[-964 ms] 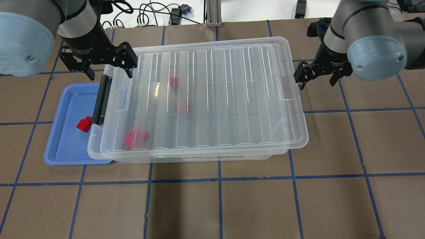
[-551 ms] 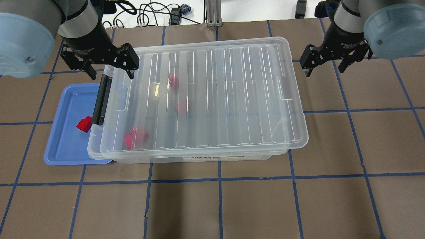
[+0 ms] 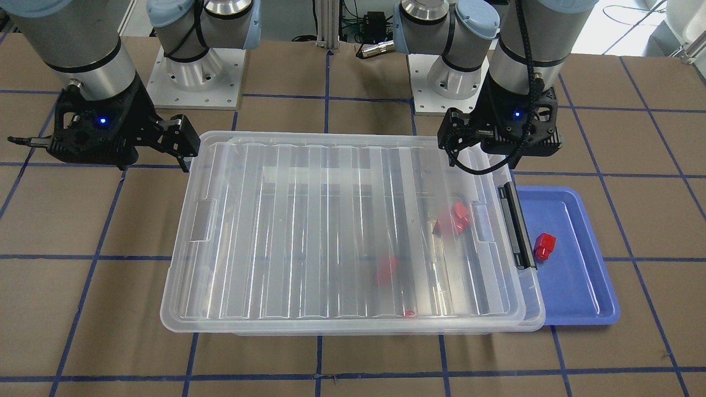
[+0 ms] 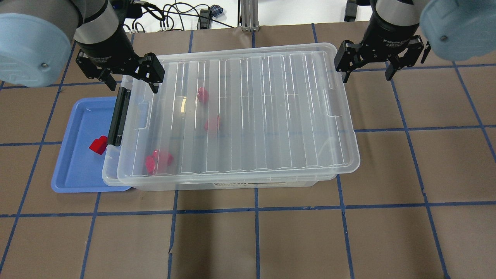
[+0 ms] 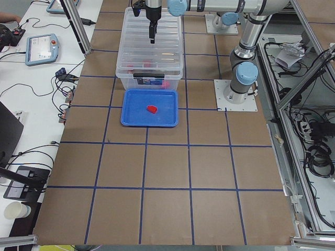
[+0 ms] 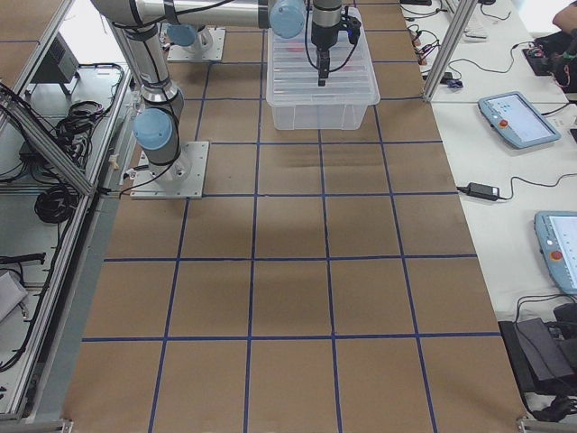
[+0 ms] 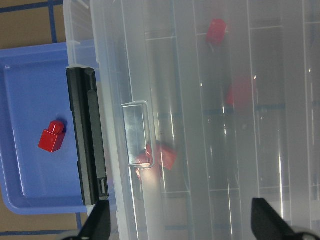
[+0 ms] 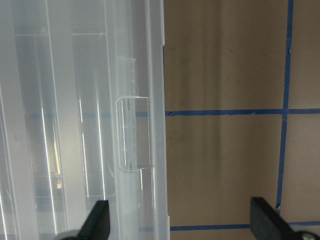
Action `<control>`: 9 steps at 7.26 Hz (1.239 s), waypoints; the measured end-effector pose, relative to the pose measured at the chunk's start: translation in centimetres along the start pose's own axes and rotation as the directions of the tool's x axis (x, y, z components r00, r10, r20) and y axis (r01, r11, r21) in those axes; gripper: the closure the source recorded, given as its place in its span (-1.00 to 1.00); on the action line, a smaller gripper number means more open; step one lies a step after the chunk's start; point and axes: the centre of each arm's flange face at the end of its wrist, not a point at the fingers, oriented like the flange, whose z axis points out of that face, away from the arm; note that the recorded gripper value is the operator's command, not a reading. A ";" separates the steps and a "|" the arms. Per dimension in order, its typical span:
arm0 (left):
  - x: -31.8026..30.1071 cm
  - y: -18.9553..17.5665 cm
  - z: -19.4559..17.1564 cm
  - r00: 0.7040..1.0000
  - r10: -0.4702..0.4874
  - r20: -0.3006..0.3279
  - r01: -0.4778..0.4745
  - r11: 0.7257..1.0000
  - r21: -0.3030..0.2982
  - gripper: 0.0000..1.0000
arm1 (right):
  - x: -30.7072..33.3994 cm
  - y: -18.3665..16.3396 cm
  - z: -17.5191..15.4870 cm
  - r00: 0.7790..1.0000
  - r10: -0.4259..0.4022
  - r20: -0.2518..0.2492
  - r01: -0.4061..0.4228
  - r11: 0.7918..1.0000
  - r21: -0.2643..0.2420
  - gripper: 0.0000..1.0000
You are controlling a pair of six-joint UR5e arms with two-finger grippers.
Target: Place red block in blue tray from box
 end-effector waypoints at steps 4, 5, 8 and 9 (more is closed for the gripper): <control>2.1 1.5 -1.2 0.999 0.011 -0.047 -0.010 1.000 0.018 -1.00 | -0.2 0.2 -0.1 1.000 0.002 0.005 -0.002 1.000 0.004 -1.00; 2.6 1.7 -1.5 0.997 -0.001 -0.076 0.003 1.000 0.023 -1.00 | -0.2 0.2 -0.2 1.000 0.002 0.007 -0.002 1.000 0.005 -1.00; 2.9 2.9 -2.6 0.996 -0.032 -0.082 0.033 0.999 0.012 -1.00 | -0.2 0.0 -0.1 1.000 0.003 0.008 -0.003 1.000 0.017 -1.00; 2.8 3.2 -2.9 0.996 -0.036 -0.080 0.037 0.999 0.008 -1.00 | -0.2 0.0 -0.1 1.000 0.003 0.008 -0.004 1.000 0.017 -1.00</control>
